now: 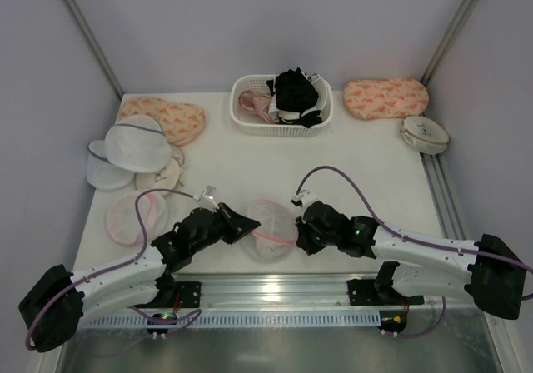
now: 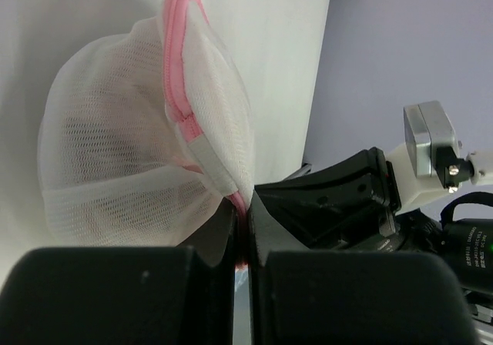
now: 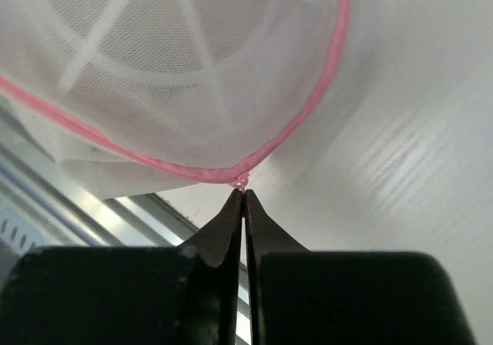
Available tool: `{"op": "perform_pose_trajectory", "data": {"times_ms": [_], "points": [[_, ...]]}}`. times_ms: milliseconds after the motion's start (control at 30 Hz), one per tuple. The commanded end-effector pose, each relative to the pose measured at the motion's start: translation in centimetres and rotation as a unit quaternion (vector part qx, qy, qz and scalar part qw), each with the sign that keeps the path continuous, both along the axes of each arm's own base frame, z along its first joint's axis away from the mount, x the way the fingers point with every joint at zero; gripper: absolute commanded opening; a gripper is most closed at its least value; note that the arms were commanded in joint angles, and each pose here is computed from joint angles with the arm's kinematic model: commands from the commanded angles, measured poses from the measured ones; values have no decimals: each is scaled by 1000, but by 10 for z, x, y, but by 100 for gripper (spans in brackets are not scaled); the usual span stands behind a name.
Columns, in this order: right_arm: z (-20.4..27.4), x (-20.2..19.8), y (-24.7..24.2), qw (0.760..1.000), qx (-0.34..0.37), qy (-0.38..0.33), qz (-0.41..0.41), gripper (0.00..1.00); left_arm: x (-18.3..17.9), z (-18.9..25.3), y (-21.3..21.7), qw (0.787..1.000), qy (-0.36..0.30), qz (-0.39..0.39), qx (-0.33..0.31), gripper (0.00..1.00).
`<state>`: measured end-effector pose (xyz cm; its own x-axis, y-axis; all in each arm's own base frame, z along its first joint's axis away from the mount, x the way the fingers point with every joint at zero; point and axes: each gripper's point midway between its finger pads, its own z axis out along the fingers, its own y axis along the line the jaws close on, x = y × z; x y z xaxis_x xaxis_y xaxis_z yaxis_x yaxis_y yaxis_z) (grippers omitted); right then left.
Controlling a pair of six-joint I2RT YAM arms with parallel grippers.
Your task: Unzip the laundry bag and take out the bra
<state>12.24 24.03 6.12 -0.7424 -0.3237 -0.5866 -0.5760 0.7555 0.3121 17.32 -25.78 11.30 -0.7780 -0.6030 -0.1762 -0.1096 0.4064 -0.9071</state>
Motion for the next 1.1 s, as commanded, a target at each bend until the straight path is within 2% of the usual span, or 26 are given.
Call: {"op": "perform_pose_trajectory", "data": {"times_ms": [0, 67, 133, 267, 400, 533, 733, 767, 833, 867, 967, 1033, 1067], "points": [[-1, 34, -34, 989, -96, -46, -107, 4, 8, 16, -6, 1000, -27, -5, 1, 0], [-3, 53, -51, 974, -145, -76, -157, 4, 8, 17, -8, 1000, -28, -11, 4, 0], [3, 71, -53, 966, -154, -93, -186, 4, 5, 19, -13, 999, -32, -30, 3, 0], [8, 104, -49, 960, -132, -115, -219, 4, 2, 27, -29, 996, -49, -73, -5, 0], [17, 134, -70, 941, -141, -131, -277, 4, 9, 41, -55, 990, -73, -123, -4, 0], [36, 155, -101, 916, -147, -164, -336, 4, 17, 30, -75, 987, -62, -151, -4, 0], [40, 153, -105, 921, -129, -159, -330, 4, 41, 17, -93, 983, -66, -170, -6, 0], [39, 151, -106, 922, -126, -158, -330, 4, 45, 20, -95, 981, -77, -175, -13, 9], [37, 145, -108, 924, -123, -153, -328, 4, 58, 17, -93, 983, -79, -166, -20, 32], [37, 140, -108, 926, -115, -150, -326, 4, 64, 16, -94, 982, -86, -163, -30, 47], [38, 133, -108, 931, -103, -146, -319, 4, 73, 12, -89, 986, -80, -144, -30, 74], [38, 129, -109, 933, -100, -141, -315, 4, 75, 11, -83, 989, -80, -125, -24, 85], [37, 127, -109, 935, -99, -140, -312, 4, 72, 7, -77, 990, -76, -118, -18, 98]]}}
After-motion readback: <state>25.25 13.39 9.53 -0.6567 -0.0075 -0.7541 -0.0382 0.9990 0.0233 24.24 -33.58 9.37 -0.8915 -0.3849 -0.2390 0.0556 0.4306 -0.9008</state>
